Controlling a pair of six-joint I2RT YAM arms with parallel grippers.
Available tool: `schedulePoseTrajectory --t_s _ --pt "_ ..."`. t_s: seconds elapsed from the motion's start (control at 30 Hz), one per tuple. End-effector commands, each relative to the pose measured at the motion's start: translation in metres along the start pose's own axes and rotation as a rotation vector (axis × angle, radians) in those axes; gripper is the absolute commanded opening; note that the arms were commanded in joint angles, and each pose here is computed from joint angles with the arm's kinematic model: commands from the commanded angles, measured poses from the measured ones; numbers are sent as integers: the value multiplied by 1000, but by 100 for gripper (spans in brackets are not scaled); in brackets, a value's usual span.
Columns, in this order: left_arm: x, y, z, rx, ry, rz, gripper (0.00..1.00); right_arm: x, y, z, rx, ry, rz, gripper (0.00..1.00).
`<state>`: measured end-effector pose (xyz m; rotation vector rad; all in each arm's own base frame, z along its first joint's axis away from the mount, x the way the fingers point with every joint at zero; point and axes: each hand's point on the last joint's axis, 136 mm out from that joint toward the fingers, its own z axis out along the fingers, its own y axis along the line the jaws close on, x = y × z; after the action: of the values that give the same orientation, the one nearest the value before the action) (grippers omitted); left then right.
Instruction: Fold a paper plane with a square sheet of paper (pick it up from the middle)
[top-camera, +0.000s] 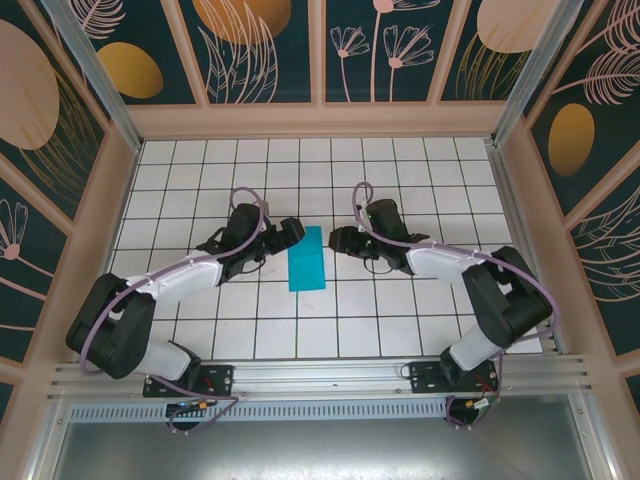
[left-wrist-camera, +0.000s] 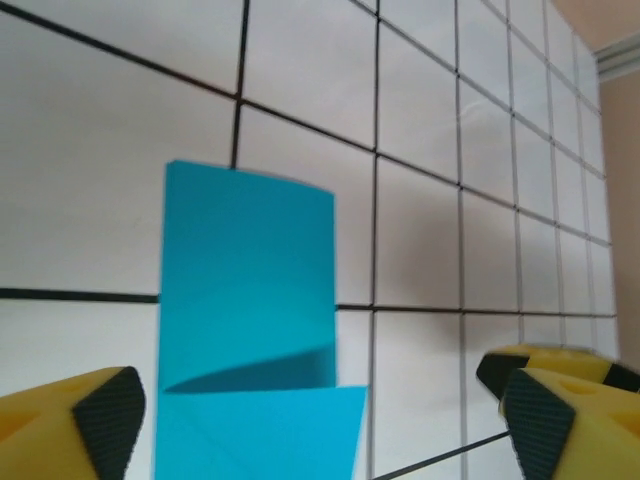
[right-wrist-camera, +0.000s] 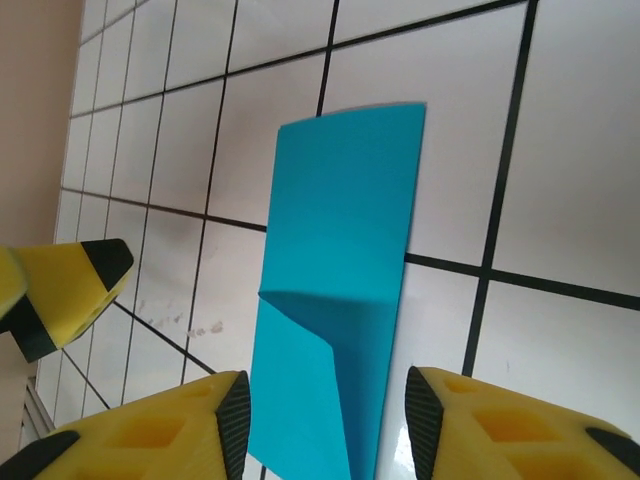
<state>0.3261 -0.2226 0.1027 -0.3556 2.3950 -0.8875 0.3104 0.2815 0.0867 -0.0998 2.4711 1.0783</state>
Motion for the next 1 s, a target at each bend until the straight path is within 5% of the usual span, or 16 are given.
schedulePoseTrajectory --t_s 0.0,0.63,0.97 --pt "5 9 -5 9 -10 -23 98 -4 12 14 -79 27 -77 48" --pt "24 1 -3 119 49 -66 99 23 21 54 -196 171 -96 30" --pt "35 -5 1 186 99 -61 99 22 11 54 -178 160 -75 9"
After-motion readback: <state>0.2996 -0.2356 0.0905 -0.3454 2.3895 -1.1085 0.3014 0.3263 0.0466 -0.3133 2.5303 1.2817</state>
